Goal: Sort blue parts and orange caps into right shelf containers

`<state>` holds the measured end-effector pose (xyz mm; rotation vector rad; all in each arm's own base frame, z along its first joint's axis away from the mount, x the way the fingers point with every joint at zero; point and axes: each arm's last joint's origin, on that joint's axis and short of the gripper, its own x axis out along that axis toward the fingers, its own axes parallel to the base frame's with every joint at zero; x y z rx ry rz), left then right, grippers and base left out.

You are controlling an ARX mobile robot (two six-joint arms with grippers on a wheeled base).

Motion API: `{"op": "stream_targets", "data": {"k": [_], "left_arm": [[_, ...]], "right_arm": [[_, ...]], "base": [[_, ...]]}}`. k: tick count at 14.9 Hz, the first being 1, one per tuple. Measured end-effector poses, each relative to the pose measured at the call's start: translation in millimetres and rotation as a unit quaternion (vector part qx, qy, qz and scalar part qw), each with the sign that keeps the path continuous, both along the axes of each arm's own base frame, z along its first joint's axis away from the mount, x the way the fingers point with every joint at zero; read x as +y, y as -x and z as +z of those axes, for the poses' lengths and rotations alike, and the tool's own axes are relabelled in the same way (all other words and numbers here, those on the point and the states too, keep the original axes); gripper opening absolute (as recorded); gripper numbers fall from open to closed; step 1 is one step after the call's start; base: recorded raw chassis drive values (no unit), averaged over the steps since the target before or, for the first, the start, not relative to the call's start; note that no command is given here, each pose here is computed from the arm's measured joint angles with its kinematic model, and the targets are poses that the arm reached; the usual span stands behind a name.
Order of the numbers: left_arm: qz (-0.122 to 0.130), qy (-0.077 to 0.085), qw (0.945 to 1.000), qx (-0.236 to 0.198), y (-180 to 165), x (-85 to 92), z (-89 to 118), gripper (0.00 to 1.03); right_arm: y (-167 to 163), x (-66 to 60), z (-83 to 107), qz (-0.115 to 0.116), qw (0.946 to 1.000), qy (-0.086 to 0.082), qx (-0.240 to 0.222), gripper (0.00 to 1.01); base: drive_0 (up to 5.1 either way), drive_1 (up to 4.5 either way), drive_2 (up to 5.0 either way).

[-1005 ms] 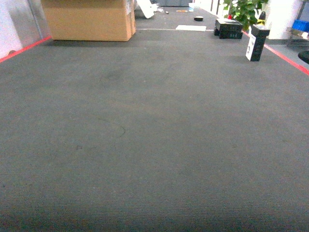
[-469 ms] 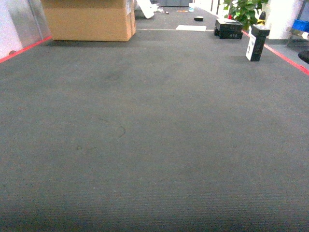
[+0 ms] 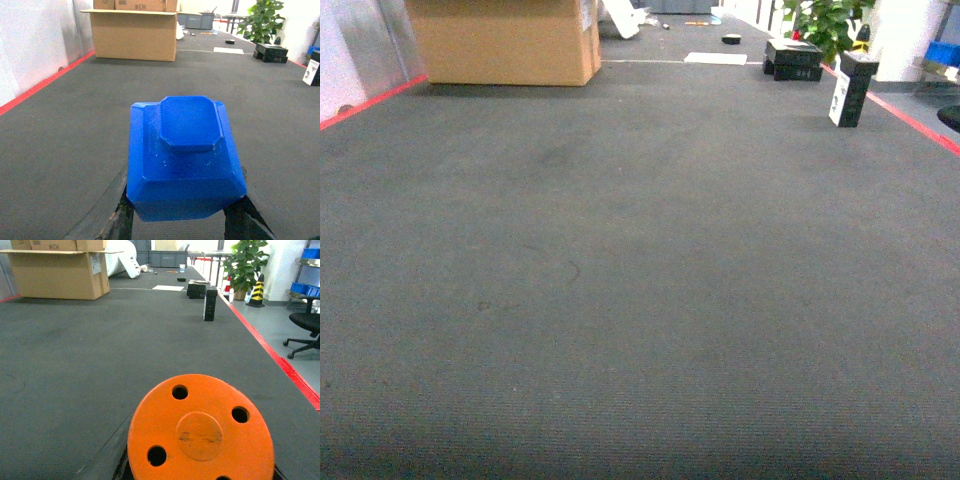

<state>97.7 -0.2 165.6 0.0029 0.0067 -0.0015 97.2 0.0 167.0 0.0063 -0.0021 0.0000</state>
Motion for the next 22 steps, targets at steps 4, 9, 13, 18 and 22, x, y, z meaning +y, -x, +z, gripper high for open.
{"op": "stream_targets", "data": {"k": [4, 9, 13, 18, 22], "left_arm": [[0.002, 0.000, 1.0000, 0.000, 0.0, 0.2, 0.0, 0.41], [0.001, 0.000, 1.0000, 0.000, 0.0, 0.2, 0.0, 0.41], [0.001, 0.000, 1.0000, 0.000, 0.0, 0.2, 0.0, 0.41], [0.001, 0.000, 1.0000, 0.000, 0.0, 0.2, 0.0, 0.41], [0.001, 0.000, 1.0000, 0.000, 0.0, 0.2, 0.0, 0.41]], "right_arm": [[0.0, 0.0, 0.0, 0.000, 1.0000, 0.000, 0.000, 0.44], [0.0, 0.0, 0.0, 0.000, 1.0000, 0.000, 0.000, 0.44], [0.0, 0.0, 0.0, 0.000, 1.0000, 0.000, 0.000, 0.44], [0.0, 0.0, 0.0, 0.000, 1.0000, 0.000, 0.000, 0.44], [0.0, 0.0, 0.0, 0.000, 1.0000, 0.000, 0.000, 0.44]], "base": [[-0.4, -0.43, -0.4], [-0.6, -0.57, -0.6], [-1.7, -1.73, -1.7], [-1.7, -1.73, -1.7], [-1.7, -1.73, -1.7]]}}
